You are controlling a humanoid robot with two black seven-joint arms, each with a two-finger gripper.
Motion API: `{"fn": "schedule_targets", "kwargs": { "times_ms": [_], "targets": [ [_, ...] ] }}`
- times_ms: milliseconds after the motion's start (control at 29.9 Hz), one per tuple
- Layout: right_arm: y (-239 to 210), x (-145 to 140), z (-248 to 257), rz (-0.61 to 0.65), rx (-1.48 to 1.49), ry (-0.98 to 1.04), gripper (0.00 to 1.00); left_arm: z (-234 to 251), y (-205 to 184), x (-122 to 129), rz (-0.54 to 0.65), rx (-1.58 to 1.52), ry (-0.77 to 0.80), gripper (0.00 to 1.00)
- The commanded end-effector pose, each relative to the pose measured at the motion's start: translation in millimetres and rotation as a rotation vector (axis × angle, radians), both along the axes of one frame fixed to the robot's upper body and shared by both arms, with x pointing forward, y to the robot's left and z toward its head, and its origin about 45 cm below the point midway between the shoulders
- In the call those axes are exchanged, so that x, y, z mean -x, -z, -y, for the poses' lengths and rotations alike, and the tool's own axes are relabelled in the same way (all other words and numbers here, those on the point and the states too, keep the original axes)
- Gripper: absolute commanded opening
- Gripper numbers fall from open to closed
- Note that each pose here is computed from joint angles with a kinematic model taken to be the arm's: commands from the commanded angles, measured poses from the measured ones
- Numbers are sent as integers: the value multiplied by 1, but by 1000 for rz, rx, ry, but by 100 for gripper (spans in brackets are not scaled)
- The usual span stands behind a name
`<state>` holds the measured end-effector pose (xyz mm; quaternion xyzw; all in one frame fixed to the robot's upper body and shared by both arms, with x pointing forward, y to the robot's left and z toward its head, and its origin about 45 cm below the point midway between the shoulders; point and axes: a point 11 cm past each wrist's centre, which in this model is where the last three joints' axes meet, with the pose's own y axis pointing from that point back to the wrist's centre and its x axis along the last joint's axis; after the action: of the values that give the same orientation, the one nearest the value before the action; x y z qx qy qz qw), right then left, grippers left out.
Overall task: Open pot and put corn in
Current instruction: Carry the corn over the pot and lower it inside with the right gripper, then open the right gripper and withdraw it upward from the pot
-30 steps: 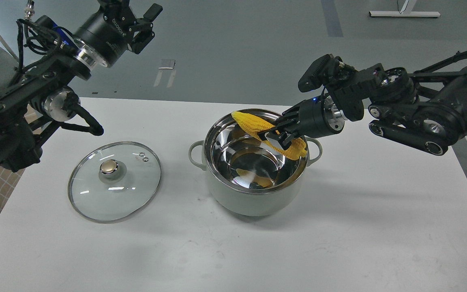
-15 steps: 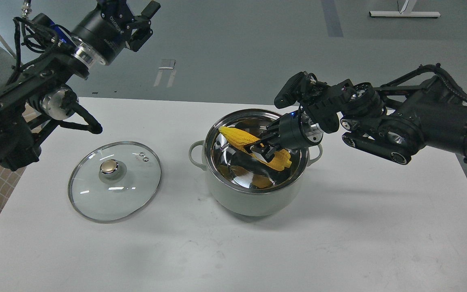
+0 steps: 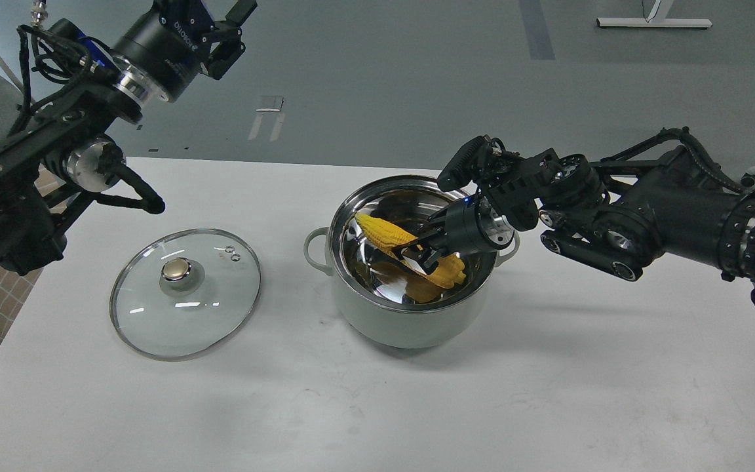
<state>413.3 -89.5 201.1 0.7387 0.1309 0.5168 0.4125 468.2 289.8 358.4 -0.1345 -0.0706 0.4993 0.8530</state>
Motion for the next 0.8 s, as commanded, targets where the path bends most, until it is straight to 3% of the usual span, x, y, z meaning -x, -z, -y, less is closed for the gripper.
{"fn": "schedule_targets", "kwargs": {
  "times_ms": [0,200,334,468,534,668,768],
  "targets": [
    [1,0,0,-1,1,1,37,-1,0,0,0,-2,-3,94],
    [0,0,0,1,1,2,52,-1,0,0,0,-2,-3,94],
    [-1,-1,1,-1,-1,4,75,-1,0,0,0,-1,-1,94],
    [-6,-2,0,-4,-23,17,84,-1,0,0,0,-2,-3,94],
    [-19,-8,-1,8,-47,33,94,-2,0,0,1,-4,-2,94],
    [-45,-21,2,50,-77,56,97,-3,-1,0,2,-4,-4,94],
    [-89,-39,5,108,-153,97,98,-3,-1,0,2,-4,-4,94]
  ]
}}
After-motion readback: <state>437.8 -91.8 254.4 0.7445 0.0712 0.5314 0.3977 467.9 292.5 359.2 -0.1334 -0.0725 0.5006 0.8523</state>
